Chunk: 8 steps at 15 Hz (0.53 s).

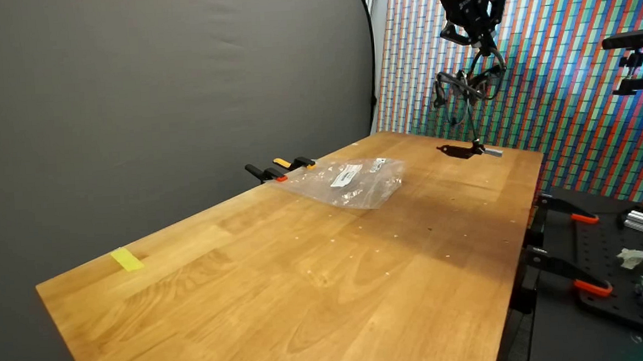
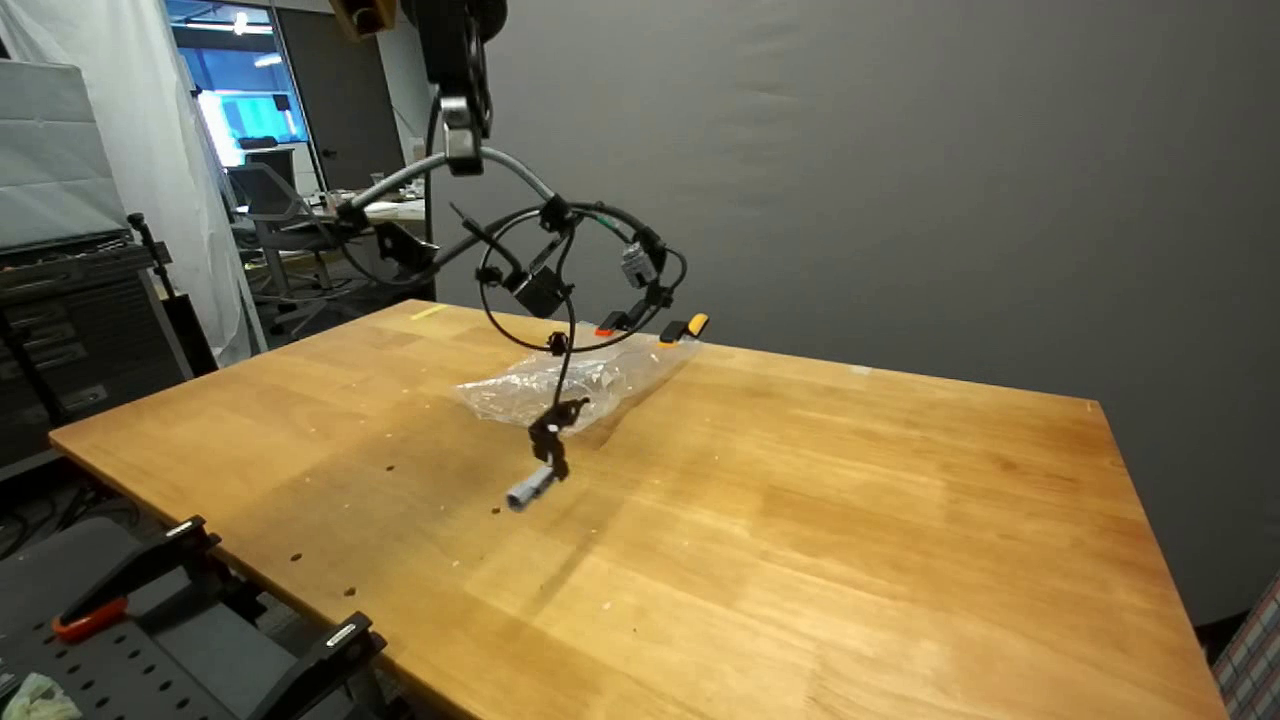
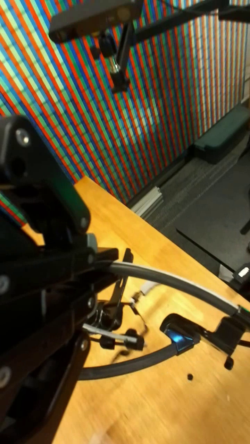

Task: Take the cable out of the plastic bag

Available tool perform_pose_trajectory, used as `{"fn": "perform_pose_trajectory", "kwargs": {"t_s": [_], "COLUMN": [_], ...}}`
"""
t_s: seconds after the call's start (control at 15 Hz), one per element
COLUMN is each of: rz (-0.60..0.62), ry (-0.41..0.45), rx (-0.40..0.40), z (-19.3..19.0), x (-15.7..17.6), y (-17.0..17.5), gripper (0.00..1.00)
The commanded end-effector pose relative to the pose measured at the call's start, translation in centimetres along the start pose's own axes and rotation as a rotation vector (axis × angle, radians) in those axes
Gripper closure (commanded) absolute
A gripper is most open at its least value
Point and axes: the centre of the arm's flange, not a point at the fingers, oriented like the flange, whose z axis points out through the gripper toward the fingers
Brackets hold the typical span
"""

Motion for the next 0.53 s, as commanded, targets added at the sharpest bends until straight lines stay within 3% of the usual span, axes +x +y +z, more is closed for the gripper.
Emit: {"fn": "perform_pose_trajectory", "kwargs": {"t_s": [0.0,0.07,0.47], "rz": [0.058,0.058,-0.049], "ry": [0.053,0.063,-0.091], "rx": [-0.161,-0.192,-0.465], "z": [-2.0,-1.9,2.0], "x": [1.3,1.4,1.8], "y": [-1.9,-2.6,-8.6], "gripper": [0.98,0.98,0.98]}}
